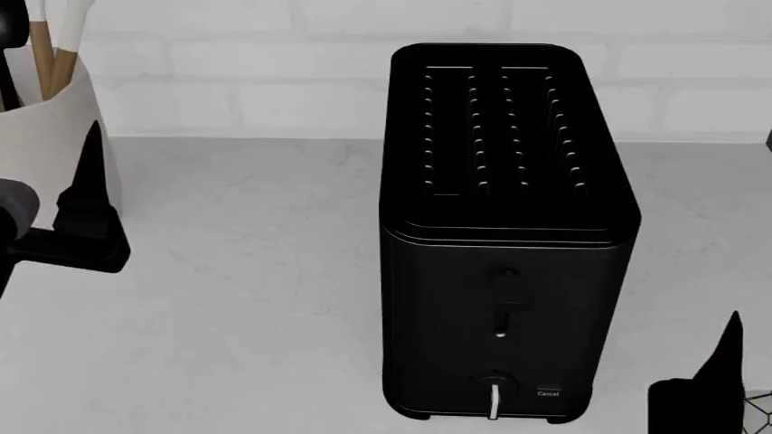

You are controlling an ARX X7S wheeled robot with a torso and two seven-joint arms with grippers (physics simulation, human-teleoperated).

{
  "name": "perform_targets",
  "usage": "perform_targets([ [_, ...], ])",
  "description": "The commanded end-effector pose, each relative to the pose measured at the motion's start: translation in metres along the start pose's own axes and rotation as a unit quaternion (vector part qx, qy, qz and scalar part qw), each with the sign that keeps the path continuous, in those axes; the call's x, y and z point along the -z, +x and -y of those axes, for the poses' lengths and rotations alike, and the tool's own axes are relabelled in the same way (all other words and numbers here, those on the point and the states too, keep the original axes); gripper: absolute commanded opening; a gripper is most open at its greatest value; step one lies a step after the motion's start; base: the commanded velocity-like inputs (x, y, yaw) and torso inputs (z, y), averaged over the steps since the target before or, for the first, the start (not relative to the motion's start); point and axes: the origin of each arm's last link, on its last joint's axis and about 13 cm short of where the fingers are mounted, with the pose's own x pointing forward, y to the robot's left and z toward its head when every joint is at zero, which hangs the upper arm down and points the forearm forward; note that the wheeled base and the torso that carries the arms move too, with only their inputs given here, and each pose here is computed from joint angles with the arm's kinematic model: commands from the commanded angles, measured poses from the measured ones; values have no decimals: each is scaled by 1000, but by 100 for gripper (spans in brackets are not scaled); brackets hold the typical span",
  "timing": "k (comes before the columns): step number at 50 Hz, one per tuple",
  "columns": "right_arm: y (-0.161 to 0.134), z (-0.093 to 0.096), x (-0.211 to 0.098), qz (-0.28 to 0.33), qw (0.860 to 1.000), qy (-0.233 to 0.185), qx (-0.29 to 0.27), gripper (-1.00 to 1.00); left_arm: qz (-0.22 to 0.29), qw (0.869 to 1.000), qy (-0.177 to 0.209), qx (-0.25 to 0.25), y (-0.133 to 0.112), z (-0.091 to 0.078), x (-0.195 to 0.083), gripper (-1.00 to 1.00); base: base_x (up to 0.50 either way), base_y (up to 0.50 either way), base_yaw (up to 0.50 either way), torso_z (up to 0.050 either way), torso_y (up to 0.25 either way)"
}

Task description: Place the toasted item on a plate.

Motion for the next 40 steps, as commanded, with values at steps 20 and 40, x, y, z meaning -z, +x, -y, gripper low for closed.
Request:
perform_targets([
  [20, -25, 8, -44, 85, 996, -20, 7, 100, 1, 1000, -1, 0, 0, 0, -1, 100, 0, 0, 0, 0, 0],
  [40, -31, 31, -62, 128, 991, -17, 35, 100, 0, 1000, -1, 1, -1, 1, 1, 100, 0, 0, 0, 0, 0],
])
